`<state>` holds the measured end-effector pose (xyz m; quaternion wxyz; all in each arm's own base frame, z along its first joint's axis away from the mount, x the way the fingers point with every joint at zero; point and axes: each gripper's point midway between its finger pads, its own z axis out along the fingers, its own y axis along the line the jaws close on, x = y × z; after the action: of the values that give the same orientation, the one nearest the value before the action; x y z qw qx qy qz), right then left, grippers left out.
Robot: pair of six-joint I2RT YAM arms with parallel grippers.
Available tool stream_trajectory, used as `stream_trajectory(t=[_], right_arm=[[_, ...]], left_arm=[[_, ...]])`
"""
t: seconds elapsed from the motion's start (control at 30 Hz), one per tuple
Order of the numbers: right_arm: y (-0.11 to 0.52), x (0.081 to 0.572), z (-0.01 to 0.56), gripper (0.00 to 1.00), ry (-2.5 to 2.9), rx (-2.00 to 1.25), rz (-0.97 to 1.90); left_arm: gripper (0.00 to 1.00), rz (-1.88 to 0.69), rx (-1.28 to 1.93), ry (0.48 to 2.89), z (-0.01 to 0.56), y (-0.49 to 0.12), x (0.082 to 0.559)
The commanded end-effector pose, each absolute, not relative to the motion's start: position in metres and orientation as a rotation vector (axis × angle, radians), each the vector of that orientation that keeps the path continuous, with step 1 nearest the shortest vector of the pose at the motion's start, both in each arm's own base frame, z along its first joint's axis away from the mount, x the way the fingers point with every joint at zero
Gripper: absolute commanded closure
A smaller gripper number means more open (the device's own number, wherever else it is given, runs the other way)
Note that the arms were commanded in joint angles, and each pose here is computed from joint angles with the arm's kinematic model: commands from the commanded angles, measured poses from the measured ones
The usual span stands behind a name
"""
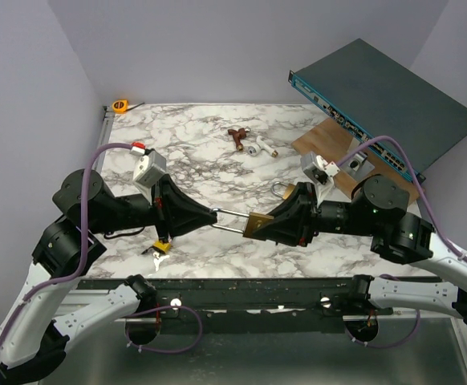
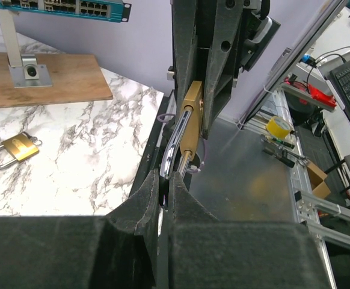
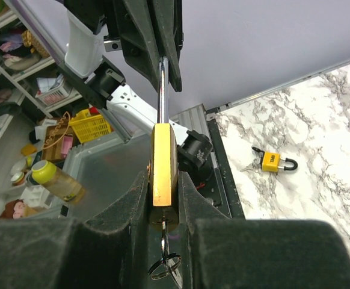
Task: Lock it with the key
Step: Lock the lock.
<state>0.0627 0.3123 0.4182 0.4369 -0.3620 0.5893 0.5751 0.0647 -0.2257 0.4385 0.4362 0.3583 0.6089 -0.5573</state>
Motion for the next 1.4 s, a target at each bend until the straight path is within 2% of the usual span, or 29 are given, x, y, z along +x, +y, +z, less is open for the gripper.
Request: stream_trajectory(t=[0.0,0.63,0.87,1.13,1.37], right_arm=[[0.330,0.085,0.443,0.99,1.388,-0.777,1.419],[0.344,0.127,0.428,0.99,1.503,-0.599,1.288],[0.342,0.129,0.432,0.99,1.477,-0.585,1.285],[0.341,0.128,0.433,0.99,1.466,-0.587,1.285],[0.341,0.128,0.437,0.99,1.455,-0.584,1.293]], left_arm=[[1.00,-1.444,0.920,1.577,0.420,-0.240,0.068],[1.00,-1.467,0.881,1.677,0.379,-0.257,0.081],[1.00,-1.530,0.872,1.649,0.383,-0.259,0.076],[1.00,-1.666,0.984,1.516,0.400,-0.256,0.046],[1.00,-1.684,1.005,1.488,0.408,-0.255,0.037]])
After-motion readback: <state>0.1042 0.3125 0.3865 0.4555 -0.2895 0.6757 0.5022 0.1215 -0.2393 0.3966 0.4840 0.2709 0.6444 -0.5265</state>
